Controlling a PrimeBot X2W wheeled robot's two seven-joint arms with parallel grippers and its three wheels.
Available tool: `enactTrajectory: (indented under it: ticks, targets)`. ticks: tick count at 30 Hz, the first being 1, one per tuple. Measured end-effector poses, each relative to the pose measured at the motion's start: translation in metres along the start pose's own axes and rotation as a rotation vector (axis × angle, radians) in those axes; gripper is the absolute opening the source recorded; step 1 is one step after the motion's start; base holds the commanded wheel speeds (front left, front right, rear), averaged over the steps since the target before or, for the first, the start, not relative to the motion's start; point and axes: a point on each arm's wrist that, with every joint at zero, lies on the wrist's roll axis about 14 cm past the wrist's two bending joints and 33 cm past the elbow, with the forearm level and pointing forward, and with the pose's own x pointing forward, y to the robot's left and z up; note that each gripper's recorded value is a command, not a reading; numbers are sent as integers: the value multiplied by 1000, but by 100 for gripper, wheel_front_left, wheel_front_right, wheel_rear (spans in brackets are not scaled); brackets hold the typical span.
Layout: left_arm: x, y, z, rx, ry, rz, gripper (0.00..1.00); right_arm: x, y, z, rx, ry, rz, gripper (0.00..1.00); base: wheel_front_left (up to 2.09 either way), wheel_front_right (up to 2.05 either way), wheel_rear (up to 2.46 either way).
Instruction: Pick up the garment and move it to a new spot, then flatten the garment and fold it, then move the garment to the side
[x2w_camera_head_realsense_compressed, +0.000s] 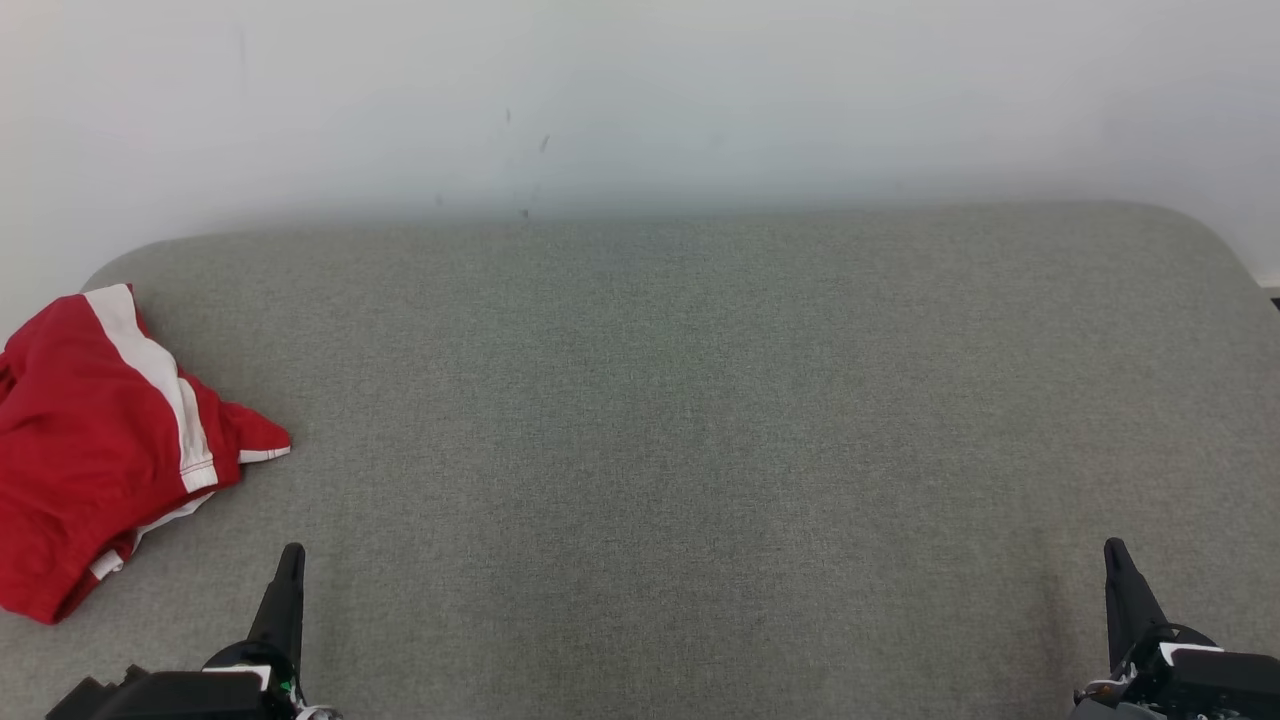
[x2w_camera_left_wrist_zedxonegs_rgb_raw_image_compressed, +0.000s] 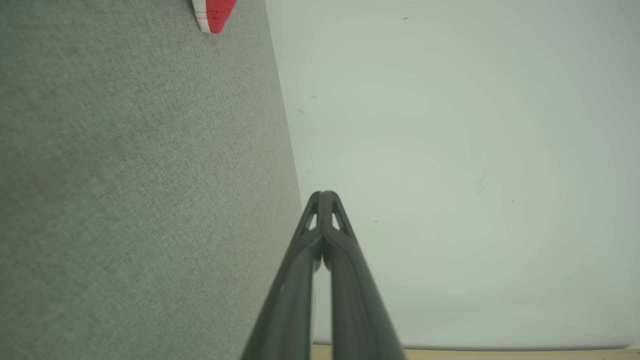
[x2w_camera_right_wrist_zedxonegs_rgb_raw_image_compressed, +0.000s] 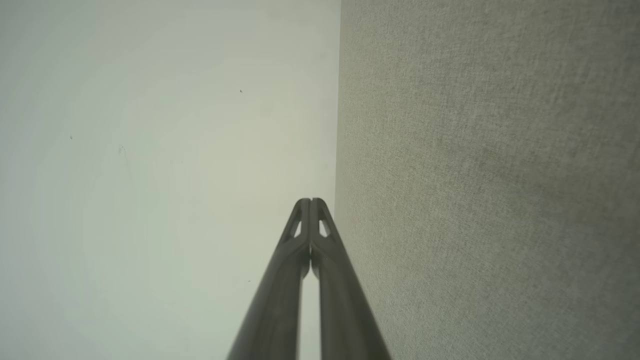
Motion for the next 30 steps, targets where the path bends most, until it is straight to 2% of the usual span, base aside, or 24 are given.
enactTrajectory:
  ticks: [30]
  targets:
    - [0, 0, 0, 0, 0, 0, 0, 0, 0, 0, 0, 0, 0, 0, 0, 0, 0]
